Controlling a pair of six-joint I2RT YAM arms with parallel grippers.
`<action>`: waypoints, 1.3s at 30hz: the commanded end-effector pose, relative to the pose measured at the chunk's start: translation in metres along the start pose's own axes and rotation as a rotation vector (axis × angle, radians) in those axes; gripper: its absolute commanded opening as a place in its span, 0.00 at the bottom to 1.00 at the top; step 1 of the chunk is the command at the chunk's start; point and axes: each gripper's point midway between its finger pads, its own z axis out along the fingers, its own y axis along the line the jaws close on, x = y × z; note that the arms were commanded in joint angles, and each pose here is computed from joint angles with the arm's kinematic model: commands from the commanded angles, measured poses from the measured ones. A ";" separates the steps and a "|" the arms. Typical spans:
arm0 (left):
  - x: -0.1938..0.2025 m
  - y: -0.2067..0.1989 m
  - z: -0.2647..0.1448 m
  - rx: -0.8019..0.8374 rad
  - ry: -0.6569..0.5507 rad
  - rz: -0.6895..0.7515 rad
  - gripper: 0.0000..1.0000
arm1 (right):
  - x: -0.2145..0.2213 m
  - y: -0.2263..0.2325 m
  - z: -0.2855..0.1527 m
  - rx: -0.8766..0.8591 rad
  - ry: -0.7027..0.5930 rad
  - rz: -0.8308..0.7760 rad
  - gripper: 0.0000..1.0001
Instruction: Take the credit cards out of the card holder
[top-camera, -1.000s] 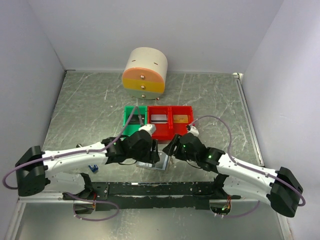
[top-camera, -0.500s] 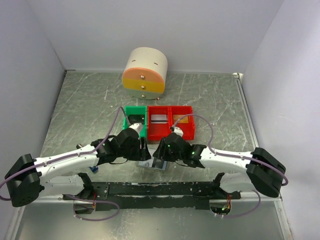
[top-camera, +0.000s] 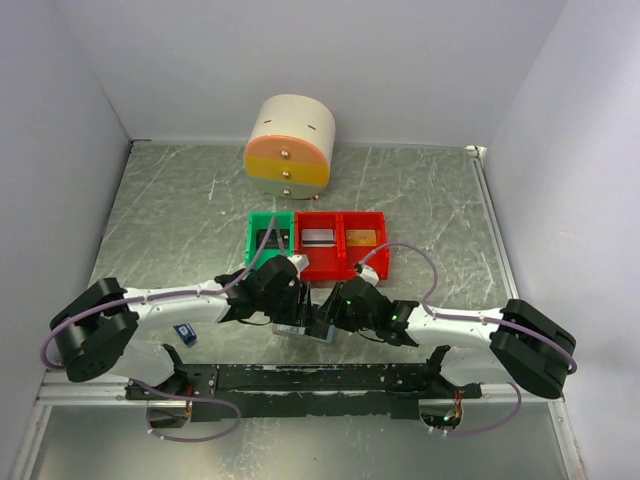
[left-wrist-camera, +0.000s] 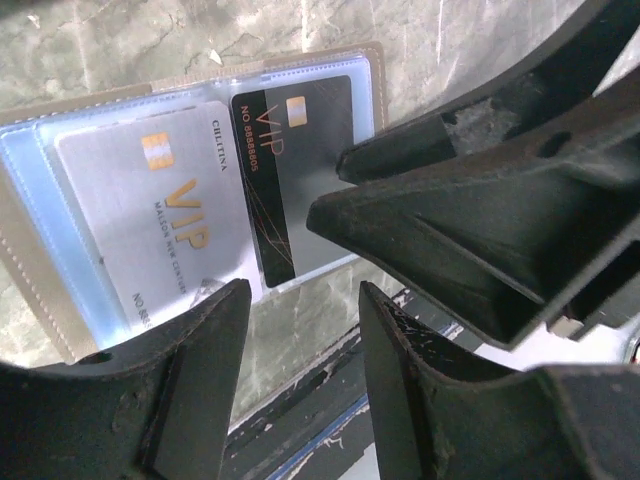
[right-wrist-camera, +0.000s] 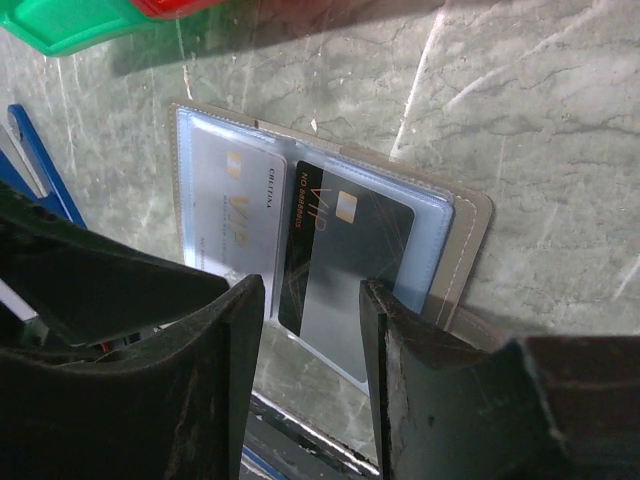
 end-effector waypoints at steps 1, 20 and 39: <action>-0.012 -0.016 0.008 0.058 -0.015 0.026 0.58 | 0.009 -0.052 -0.001 0.170 0.004 0.003 0.44; 0.013 0.009 0.037 0.003 0.048 -0.022 0.47 | 0.004 -0.049 -0.008 0.149 -0.019 0.033 0.47; 0.005 -0.013 0.030 0.125 -0.014 -0.150 0.22 | 0.006 -0.047 -0.007 0.135 -0.007 0.021 0.43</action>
